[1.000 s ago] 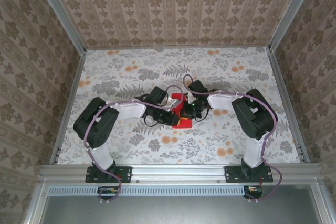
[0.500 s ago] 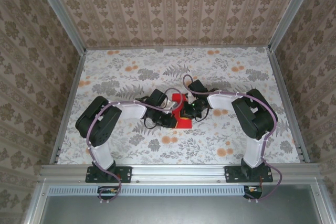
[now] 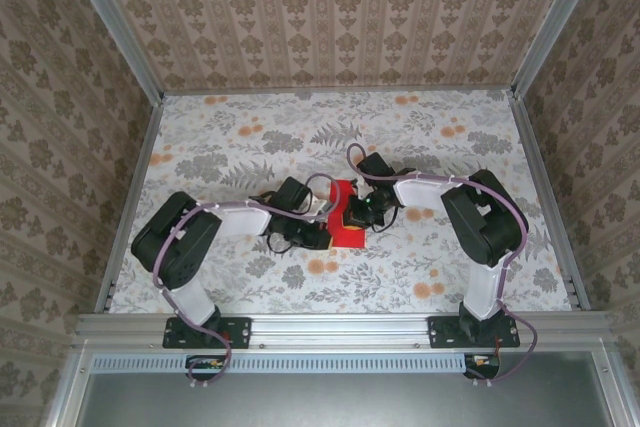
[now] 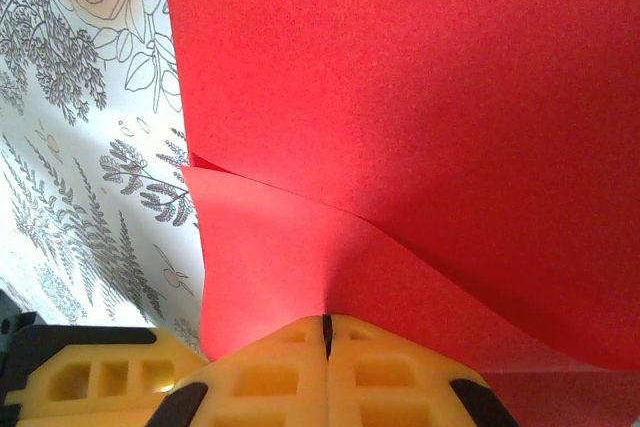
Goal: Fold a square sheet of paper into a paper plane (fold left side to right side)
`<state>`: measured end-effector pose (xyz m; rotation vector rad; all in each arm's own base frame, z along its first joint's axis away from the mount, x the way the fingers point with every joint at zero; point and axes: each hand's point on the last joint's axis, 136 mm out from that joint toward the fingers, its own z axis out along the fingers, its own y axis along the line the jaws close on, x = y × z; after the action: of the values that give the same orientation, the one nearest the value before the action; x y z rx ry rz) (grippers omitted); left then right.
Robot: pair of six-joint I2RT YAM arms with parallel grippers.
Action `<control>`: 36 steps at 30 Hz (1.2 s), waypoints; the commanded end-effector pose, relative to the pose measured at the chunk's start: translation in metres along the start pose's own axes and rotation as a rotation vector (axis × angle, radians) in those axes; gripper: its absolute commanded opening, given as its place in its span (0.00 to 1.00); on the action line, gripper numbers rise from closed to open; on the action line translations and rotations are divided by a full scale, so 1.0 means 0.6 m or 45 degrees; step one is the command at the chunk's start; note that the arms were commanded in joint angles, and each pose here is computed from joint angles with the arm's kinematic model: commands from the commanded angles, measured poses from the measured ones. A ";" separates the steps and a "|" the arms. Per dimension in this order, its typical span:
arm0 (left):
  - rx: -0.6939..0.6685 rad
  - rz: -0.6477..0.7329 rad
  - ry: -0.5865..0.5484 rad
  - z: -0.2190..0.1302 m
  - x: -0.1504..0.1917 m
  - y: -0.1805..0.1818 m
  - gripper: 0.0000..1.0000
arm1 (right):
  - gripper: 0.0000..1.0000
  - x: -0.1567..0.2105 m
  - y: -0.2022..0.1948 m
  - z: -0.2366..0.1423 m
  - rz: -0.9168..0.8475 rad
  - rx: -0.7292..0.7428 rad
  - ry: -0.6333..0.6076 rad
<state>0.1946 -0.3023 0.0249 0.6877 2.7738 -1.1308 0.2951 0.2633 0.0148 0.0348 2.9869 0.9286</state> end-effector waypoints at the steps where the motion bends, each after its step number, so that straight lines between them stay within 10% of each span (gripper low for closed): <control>1: 0.067 0.023 -0.038 -0.026 -0.021 -0.034 0.02 | 0.02 0.011 -0.033 0.011 0.036 0.102 0.043; 15: -0.028 0.001 0.016 0.007 -0.027 0.005 0.12 | 0.02 0.011 -0.030 0.010 0.037 0.094 0.044; 36: -0.285 -0.003 0.139 0.027 0.026 0.059 0.01 | 0.00 0.032 0.036 -0.022 -0.152 -0.020 0.039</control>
<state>0.2083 -0.3107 0.0178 0.7275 2.7998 -0.9760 0.2891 0.2718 0.0377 -0.1024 2.9355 0.9463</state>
